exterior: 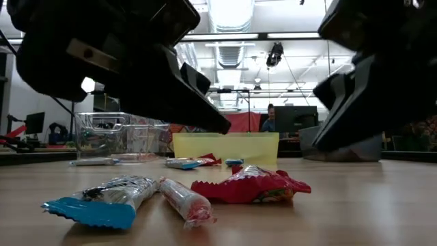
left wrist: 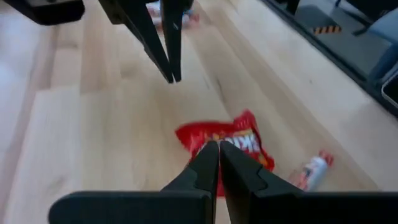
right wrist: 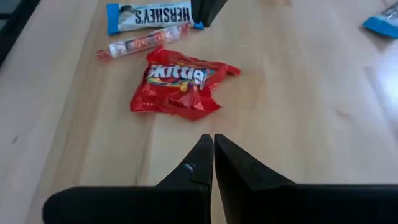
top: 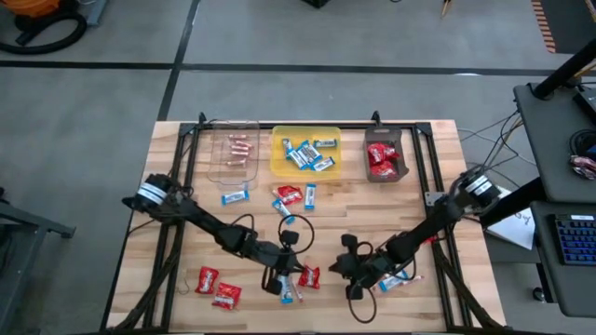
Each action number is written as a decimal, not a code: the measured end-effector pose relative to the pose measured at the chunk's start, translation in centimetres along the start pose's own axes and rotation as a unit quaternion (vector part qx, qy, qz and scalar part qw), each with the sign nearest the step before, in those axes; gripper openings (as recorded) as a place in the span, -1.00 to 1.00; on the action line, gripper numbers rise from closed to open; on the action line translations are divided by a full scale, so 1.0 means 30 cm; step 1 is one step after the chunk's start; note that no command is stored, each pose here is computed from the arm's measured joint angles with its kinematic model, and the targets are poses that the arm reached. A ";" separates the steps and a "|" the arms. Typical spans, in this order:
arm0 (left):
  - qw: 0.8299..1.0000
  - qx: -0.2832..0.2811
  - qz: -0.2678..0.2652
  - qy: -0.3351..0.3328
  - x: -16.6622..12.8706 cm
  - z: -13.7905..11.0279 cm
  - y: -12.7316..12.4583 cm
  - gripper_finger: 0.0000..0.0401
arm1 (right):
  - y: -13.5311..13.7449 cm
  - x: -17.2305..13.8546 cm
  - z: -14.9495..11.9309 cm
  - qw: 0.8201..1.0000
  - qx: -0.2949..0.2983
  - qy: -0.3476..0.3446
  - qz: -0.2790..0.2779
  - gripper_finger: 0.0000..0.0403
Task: Sort candy
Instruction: Put the red candy into the black bin
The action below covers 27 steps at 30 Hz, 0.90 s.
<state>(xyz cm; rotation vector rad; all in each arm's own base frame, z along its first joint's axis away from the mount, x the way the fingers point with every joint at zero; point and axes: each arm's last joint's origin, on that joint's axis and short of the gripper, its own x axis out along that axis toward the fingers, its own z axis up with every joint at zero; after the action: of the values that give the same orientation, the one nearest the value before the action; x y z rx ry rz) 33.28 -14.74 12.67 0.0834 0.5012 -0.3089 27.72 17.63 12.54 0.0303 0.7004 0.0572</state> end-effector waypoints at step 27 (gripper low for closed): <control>0.999 -0.045 -0.026 0.016 0.062 -0.064 -0.008 -1.00 | 0.049 0.141 -0.018 0.994 0.016 -0.100 0.031 0.57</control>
<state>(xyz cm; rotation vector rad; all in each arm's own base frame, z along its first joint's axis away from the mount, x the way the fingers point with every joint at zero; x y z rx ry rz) 33.88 -15.16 10.10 -0.0110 0.5495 -0.3355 30.52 19.38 9.48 0.0870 0.5007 0.1015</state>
